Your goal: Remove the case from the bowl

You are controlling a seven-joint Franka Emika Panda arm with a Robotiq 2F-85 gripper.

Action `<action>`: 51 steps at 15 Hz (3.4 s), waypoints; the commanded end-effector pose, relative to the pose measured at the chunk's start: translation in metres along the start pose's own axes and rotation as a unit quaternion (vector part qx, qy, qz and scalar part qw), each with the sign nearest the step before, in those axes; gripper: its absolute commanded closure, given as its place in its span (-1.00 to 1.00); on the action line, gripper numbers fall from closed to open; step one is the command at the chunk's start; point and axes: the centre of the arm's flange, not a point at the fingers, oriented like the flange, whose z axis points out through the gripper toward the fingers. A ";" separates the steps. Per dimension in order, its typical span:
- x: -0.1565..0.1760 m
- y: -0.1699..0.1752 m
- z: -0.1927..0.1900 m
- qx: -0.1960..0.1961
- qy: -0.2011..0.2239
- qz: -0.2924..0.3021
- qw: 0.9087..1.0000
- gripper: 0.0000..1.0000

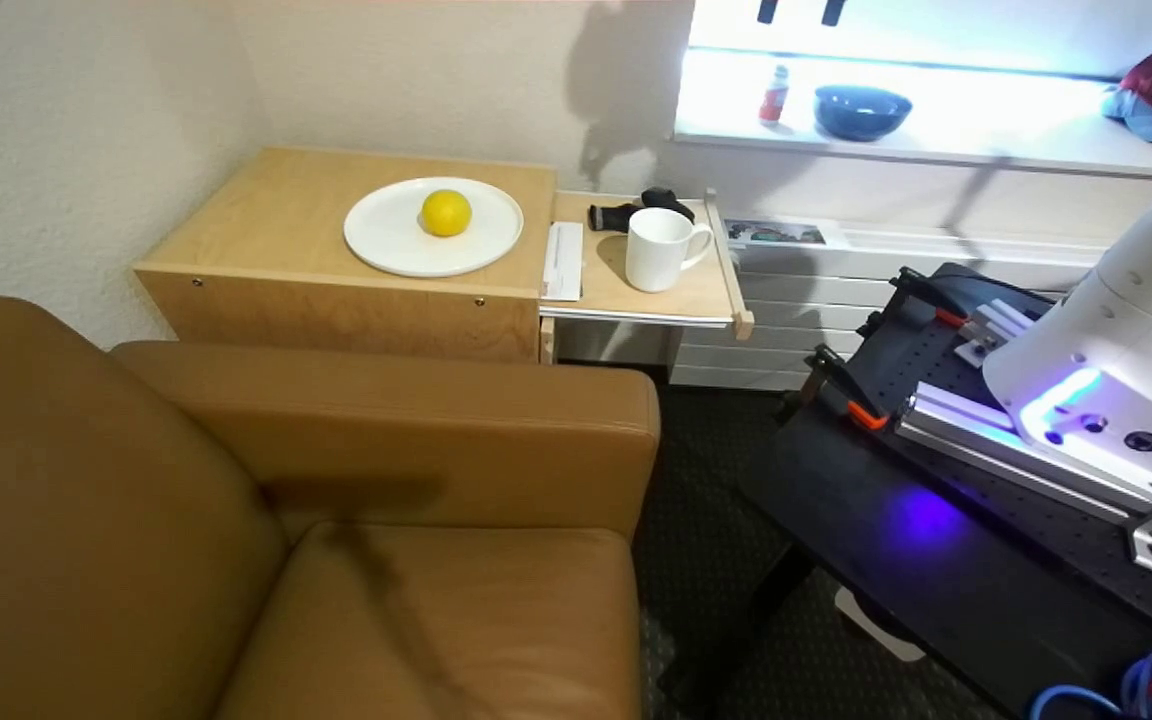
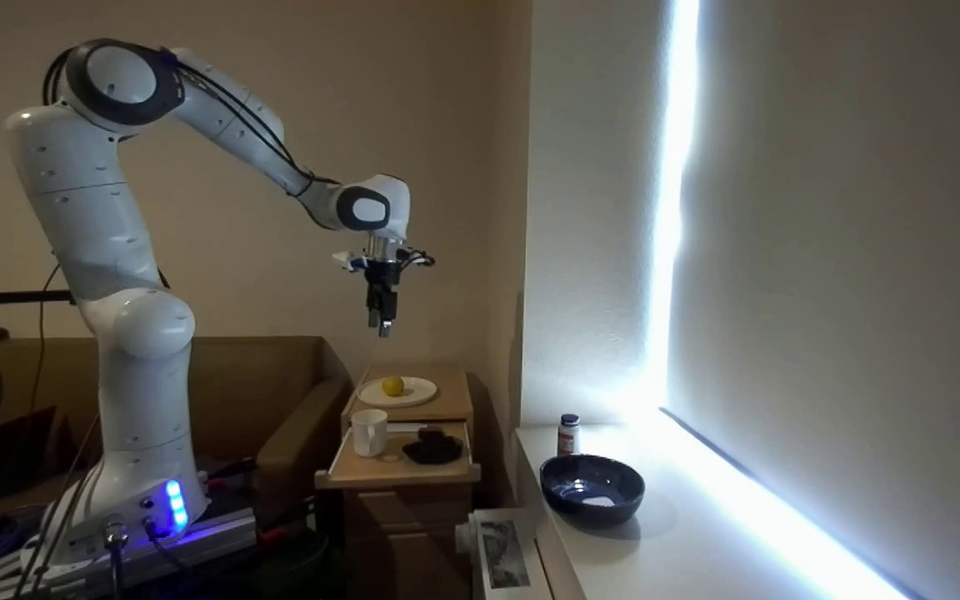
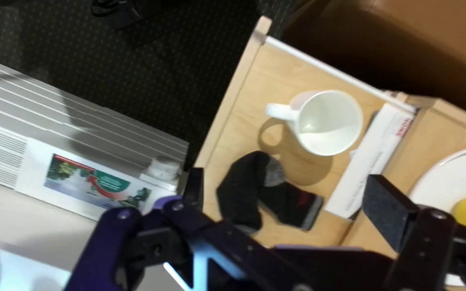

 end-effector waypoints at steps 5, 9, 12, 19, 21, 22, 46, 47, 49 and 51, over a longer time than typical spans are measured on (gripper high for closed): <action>0.025 0.102 0.040 -0.010 -0.015 0.117 0.993 -1.00; 0.049 0.122 0.053 -0.018 -0.021 0.188 0.982 -1.00; 0.069 0.197 0.060 -0.013 -0.014 0.274 0.962 -1.00; 0.094 0.346 0.051 0.029 0.006 0.473 0.881 -1.00; 0.077 0.346 0.056 0.021 0.013 0.451 0.892 -1.00; 0.082 0.347 0.055 0.022 0.014 0.458 0.888 -1.00; 0.213 0.427 0.147 0.023 0.064 0.796 0.601 -1.00; 0.215 0.430 0.152 0.028 0.063 0.809 0.583 -1.00; 0.218 0.435 0.163 0.028 0.063 0.829 0.555 -1.00; 0.221 0.439 0.172 0.028 0.068 0.846 0.528 -1.00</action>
